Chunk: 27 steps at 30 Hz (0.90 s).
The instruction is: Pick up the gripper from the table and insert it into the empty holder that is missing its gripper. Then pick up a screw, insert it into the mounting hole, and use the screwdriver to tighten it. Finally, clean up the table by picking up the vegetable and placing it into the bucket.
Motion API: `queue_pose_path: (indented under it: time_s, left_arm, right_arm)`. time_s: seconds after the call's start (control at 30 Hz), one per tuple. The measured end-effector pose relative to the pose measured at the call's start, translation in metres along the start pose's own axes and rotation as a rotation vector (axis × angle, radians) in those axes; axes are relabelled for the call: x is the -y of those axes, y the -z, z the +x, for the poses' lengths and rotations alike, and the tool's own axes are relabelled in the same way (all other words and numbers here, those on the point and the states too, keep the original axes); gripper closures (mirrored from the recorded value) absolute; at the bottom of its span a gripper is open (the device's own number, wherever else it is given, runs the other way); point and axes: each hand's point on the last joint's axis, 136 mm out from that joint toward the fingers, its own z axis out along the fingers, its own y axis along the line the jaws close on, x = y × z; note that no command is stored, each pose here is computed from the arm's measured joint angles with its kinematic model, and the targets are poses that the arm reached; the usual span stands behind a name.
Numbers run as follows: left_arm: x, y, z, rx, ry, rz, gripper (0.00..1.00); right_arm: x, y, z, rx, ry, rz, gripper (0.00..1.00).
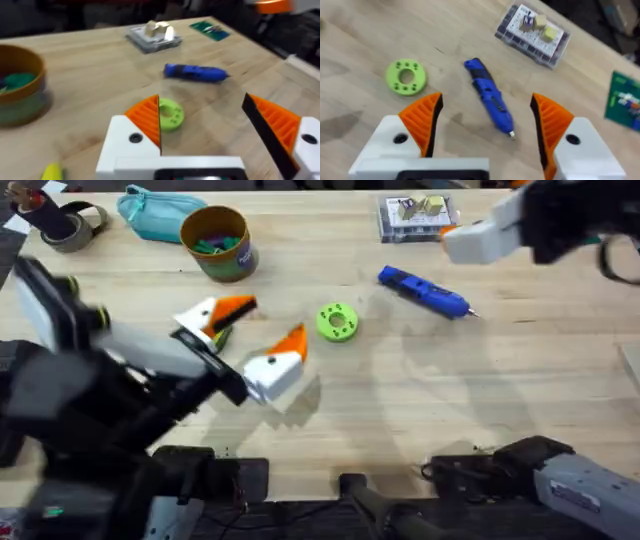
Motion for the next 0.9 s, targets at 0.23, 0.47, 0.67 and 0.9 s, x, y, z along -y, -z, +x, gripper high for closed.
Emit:
queue_pose_path:
  time_s: [0.23, 0.47, 0.67, 0.9]
  left_arm:
    - [-0.043, 0.024, -0.012, -0.338, 0.097, -0.357, 0.014]
    - [-0.053, 0.034, -0.013, -0.449, 0.099, -0.441, 0.014]
    - [-0.053, 0.034, -0.013, -0.449, 0.099, -0.441, 0.014]
    - [-0.053, 0.034, -0.013, -0.449, 0.099, -0.441, 0.014]
  right_arm:
    - [-0.01, 0.027, 0.027, -0.047, -0.164, -0.023, 0.007]
    - [-0.011, 0.026, 0.03, -0.064, -0.183, -0.026, 0.007]
    - [-0.011, 0.026, 0.03, -0.064, -0.183, -0.026, 0.007]
    - [-0.011, 0.026, 0.03, -0.064, -0.183, -0.026, 0.007]
